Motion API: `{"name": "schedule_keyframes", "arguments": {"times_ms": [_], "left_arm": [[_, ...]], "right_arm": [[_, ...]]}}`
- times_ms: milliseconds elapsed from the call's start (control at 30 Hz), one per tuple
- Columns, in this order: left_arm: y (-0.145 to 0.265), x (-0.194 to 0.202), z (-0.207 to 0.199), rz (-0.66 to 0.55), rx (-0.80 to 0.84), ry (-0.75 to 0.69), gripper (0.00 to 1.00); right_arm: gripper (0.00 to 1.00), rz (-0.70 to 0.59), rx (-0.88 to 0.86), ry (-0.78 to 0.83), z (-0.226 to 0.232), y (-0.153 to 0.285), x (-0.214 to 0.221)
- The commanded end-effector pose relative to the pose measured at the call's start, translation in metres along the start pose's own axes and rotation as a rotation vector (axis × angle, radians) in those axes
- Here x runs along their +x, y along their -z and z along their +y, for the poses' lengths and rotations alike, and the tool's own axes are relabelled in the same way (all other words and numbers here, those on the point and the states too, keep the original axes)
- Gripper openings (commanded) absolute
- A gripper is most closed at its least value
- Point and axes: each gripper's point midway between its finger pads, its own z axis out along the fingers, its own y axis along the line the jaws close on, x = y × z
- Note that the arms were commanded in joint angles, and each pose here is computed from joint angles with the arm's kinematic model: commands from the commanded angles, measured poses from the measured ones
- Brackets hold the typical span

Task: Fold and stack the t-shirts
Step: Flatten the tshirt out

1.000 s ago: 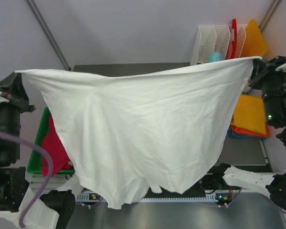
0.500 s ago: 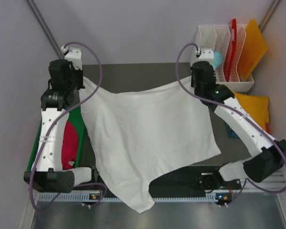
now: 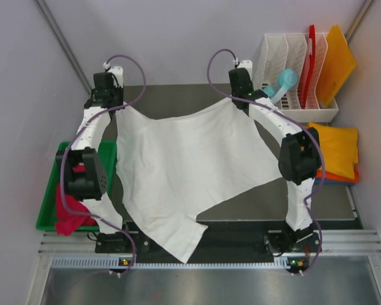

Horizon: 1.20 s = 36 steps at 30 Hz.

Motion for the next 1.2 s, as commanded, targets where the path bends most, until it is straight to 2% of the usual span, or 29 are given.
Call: {"name": "schedule_keyframes", "arguments": {"times_ms": [0,33,100,333,700,833,1167], "left_arm": [[-0.02,-0.052,0.018,-0.148,-0.069,0.023,0.0],[-0.023,-0.061,0.022,-0.162,-0.08,0.028,0.0],[-0.041,-0.057,0.023,-0.139,-0.094,0.035,0.0],[-0.067,-0.09,0.04,-0.182,-0.157,0.055,0.0],[-0.094,-0.081,0.036,-0.146,-0.166,0.089,0.0],[-0.09,-0.077,0.032,-0.145,-0.158,0.089,0.0],[-0.035,-0.072,0.018,-0.157,-0.101,0.121,0.0]], "right_arm": [[0.0,-0.065,-0.004,-0.04,0.002,-0.031,-0.033],[0.0,-0.088,-0.007,-0.05,0.003,-0.034,-0.046],[0.0,-0.078,-0.011,-0.04,0.006,-0.045,-0.047],[0.0,-0.102,-0.029,-0.122,0.002,-0.084,-0.057],[0.0,-0.12,-0.1,-0.192,0.009,-0.098,-0.064],[0.0,-0.119,-0.109,-0.192,0.012,-0.101,-0.062],[0.0,-0.059,-0.056,-0.176,-0.002,-0.09,-0.037]]}}
